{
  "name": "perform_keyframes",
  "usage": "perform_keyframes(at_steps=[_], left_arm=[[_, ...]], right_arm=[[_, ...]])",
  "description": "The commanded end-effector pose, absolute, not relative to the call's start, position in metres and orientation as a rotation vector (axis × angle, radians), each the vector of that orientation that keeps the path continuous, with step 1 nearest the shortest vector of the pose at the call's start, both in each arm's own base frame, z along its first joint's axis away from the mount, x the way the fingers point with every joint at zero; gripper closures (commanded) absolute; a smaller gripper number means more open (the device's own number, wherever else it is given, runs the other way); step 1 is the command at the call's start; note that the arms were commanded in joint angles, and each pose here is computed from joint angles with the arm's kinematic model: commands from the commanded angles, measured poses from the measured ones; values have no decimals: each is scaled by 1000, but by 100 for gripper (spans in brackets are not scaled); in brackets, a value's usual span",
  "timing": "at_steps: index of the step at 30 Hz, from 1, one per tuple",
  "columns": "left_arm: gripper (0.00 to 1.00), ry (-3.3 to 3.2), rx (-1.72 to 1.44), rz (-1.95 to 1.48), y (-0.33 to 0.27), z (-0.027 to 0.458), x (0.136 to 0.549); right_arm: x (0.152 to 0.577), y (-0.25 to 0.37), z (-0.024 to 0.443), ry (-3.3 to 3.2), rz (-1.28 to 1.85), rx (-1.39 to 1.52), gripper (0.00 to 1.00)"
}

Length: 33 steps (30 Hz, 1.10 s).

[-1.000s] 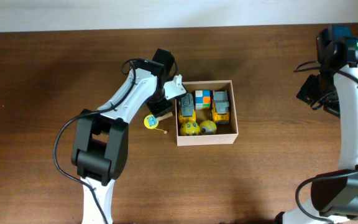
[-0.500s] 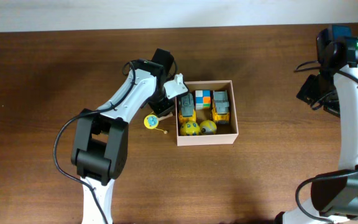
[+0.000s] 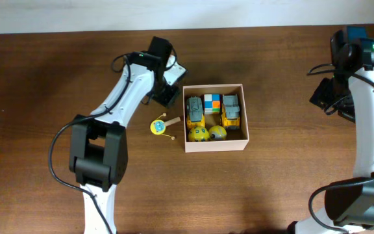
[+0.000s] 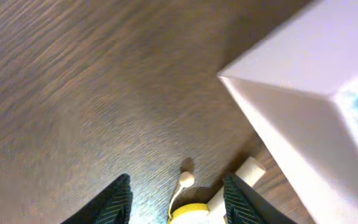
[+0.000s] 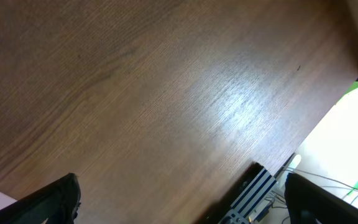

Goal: Pack container

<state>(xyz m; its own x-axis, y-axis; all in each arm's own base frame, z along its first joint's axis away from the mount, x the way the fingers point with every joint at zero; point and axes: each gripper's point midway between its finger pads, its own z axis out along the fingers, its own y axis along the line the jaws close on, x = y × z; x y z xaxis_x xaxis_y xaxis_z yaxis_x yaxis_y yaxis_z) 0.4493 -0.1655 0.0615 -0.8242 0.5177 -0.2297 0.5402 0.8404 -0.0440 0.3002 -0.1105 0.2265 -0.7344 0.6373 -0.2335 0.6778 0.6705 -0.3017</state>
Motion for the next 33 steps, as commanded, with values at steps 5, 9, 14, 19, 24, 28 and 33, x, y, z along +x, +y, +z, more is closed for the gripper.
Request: perform_keyframes(at_steps=[5, 9, 14, 19, 24, 28, 33], left_arm=[[37, 3047, 277, -164, -130, 57, 434], [42, 3162, 76, -138, -119, 56, 411], [42, 3198, -110, -120, -129, 50, 400], [42, 3186, -232, -112, -143, 41, 396], [44, 3186, -356, -96, -149, 28, 389], [48, 3181, -455, -90, -150, 17, 385], [48, 3156, -610, -99, -150, 2, 381]], right_arm=[[300, -113, 229, 2754, -570, 1112, 1], [300, -113, 229, 2754, -570, 1112, 1], [300, -113, 229, 2754, -570, 1112, 1], [300, -113, 229, 2754, -570, 1112, 1], [300, -113, 229, 2754, -570, 1112, 1], [300, -113, 229, 2754, -570, 1112, 1], [300, -113, 229, 2754, -570, 1112, 1]])
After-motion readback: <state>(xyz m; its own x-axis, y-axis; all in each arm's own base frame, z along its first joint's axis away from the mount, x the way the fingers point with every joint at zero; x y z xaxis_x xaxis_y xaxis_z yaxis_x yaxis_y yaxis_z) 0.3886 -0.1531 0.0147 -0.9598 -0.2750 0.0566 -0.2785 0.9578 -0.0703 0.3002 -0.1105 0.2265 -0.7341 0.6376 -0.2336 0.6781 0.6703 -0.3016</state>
